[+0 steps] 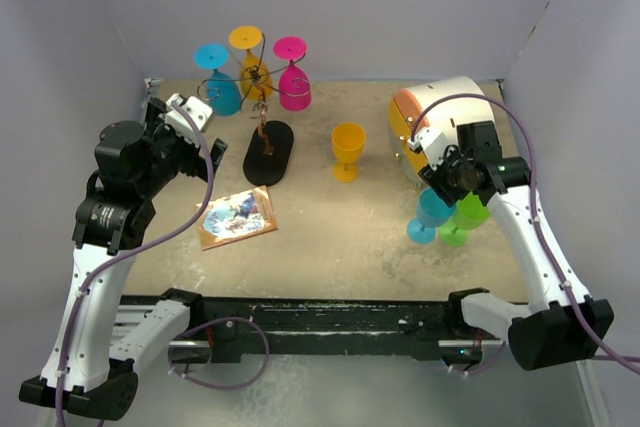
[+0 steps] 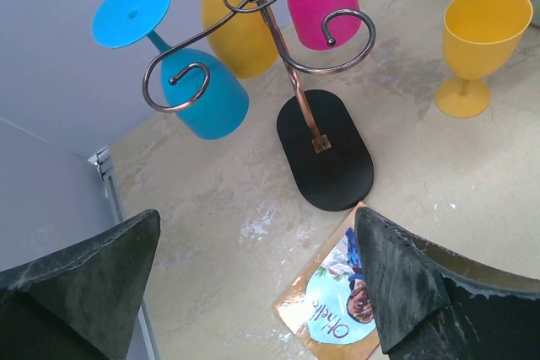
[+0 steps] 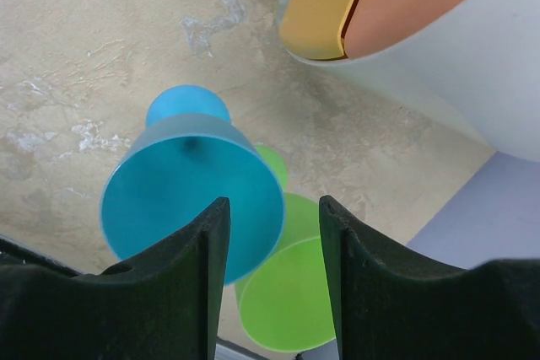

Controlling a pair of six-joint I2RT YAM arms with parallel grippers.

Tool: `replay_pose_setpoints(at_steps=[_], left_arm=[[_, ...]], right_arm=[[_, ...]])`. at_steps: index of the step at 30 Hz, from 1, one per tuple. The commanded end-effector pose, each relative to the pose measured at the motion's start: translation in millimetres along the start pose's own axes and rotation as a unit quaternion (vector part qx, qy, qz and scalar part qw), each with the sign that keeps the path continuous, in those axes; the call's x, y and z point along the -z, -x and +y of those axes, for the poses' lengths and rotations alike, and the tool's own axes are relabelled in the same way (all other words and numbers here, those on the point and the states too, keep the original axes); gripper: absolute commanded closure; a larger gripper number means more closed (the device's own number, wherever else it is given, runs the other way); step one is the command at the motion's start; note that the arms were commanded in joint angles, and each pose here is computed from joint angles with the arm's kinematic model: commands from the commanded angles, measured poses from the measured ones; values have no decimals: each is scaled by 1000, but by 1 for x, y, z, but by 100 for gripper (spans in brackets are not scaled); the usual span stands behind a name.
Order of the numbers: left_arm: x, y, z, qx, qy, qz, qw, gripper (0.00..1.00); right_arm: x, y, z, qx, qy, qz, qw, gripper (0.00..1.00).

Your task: Place the wine glass upside down on the wine glass rack

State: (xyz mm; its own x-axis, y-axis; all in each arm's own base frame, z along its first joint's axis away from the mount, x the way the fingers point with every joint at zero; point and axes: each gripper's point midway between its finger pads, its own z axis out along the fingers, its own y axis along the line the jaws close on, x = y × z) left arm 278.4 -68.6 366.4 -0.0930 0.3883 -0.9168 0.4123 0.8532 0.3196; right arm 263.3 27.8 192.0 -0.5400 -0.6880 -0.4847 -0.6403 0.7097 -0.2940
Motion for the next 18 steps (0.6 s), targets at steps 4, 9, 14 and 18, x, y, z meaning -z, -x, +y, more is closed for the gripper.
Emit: replay_pose_setpoints(at_steps=[4, 9, 14, 18], left_arm=[[2, 11, 5, -8, 6, -25, 1000, 1], [2, 11, 5, -8, 8, -24, 1000, 1], [1, 10, 6, -7, 9, -23, 1000, 1], [1, 11, 6, -5, 9, -23, 1000, 1]], right_arm=[[-13, 3, -8, 14, 0, 4, 1000, 50], [-22, -4, 3, 22, 37, 15, 999, 54], [-23, -4, 11, 27, 63, 7, 998, 64], [-20, 1, 20, 30, 93, -8, 995, 73]])
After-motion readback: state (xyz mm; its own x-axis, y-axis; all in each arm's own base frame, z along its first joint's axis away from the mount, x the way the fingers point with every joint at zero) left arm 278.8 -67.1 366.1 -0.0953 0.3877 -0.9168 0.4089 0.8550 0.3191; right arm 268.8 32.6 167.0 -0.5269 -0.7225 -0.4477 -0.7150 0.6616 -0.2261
